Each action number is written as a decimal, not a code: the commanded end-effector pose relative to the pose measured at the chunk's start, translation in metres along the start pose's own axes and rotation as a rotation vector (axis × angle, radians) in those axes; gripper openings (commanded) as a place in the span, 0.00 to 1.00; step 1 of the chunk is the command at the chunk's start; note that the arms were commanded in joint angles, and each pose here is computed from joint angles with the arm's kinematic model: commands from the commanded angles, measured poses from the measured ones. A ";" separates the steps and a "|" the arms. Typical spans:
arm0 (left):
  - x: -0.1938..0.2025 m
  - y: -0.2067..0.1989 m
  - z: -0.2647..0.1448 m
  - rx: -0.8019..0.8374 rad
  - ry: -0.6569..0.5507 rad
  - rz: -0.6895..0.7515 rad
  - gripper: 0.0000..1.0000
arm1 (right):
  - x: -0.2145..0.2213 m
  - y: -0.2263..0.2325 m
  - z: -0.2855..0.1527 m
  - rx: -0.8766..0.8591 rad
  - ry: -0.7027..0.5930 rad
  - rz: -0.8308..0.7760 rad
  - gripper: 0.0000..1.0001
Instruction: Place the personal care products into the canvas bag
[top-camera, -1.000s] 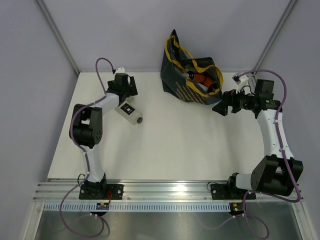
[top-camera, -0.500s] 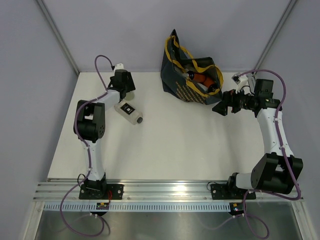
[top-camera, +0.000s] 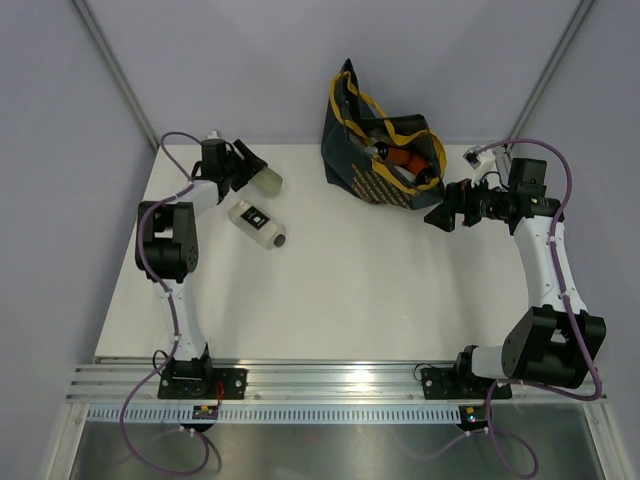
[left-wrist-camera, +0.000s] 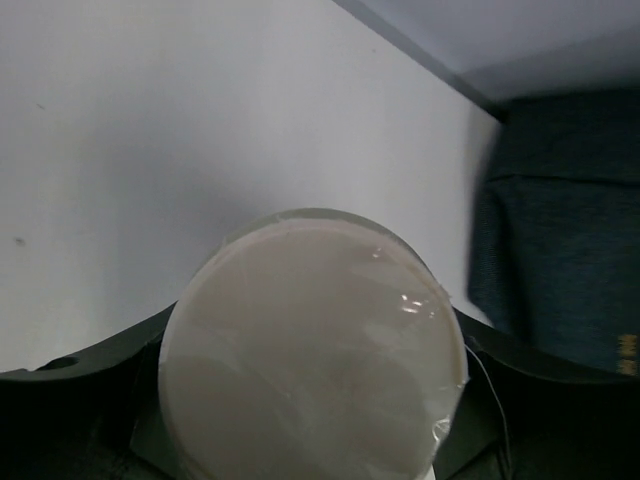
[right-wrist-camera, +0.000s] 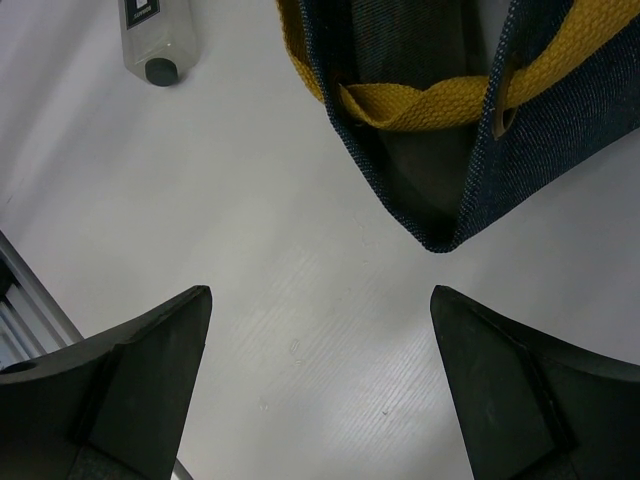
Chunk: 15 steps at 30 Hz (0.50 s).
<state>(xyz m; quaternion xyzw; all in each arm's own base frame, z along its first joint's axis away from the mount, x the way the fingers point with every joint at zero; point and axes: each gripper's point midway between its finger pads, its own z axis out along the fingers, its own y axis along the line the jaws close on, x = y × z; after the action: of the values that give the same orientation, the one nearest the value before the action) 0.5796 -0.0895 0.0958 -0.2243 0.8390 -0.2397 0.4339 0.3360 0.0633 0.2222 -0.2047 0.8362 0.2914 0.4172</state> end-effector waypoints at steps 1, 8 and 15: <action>-0.034 -0.076 -0.026 0.387 0.020 -0.274 0.00 | -0.010 0.008 -0.005 -0.016 -0.034 -0.046 0.99; -0.022 -0.116 -0.063 0.708 0.147 -0.450 0.00 | -0.010 0.014 -0.007 -0.027 -0.045 -0.051 0.99; -0.008 -0.171 -0.134 0.883 0.178 -0.404 0.00 | -0.012 0.018 -0.011 -0.027 -0.055 -0.053 0.99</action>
<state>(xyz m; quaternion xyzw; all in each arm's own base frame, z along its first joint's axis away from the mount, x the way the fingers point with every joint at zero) 0.5360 -0.1620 0.1249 -0.3035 0.7142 -0.5624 0.2855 0.3306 0.0656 0.2278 -0.2093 0.8308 0.2925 0.4246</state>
